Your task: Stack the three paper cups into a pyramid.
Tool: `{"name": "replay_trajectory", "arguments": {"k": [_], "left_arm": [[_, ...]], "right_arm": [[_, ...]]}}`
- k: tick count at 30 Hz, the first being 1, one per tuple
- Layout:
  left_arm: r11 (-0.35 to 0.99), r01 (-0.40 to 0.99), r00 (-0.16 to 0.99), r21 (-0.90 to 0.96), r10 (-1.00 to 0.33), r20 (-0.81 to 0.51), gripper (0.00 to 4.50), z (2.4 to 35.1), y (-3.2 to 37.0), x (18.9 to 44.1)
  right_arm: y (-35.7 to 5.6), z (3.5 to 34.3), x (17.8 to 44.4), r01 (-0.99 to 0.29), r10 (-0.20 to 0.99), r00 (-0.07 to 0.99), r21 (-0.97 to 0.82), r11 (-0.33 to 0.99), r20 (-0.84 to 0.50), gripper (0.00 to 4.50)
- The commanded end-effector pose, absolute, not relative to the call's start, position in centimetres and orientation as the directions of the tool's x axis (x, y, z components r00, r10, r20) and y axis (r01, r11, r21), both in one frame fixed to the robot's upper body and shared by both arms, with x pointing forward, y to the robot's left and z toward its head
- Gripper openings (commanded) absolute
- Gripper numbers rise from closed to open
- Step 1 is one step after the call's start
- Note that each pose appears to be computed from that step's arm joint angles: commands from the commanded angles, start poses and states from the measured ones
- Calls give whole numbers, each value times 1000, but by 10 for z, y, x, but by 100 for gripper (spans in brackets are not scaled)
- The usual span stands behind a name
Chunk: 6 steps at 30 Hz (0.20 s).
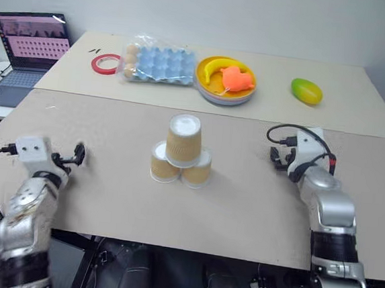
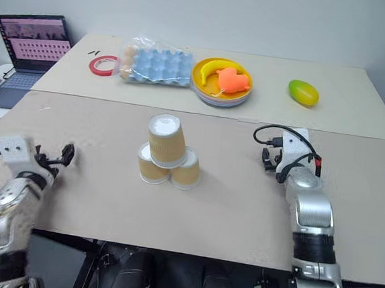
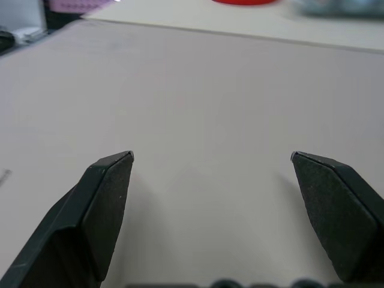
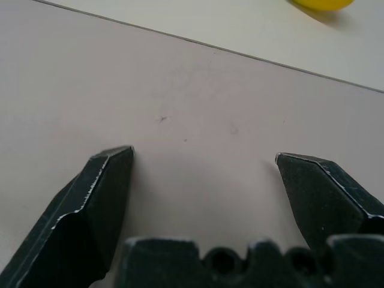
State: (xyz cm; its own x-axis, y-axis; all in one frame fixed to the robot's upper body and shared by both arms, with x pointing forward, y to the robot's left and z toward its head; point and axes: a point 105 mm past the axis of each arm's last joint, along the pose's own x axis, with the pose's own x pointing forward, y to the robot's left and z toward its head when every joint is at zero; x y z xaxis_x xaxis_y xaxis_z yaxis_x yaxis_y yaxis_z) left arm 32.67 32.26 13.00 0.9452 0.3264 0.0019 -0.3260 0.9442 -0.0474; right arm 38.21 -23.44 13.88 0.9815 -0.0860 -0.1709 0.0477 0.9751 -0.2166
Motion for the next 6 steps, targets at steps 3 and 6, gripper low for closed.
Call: {"name": "replay_trajectory", "arguments": {"k": [3,6], "left_arm": [[922,-382,917,-61,386,103,450,139,323,350],[931,-361,922,-48,364,131,450,142,319,358]], "right_arm": [[-247,152,370,132,-148,987,-201,971,-68,442],[-252,148,367,141,-157,984,-181,973,-78,442]]}}
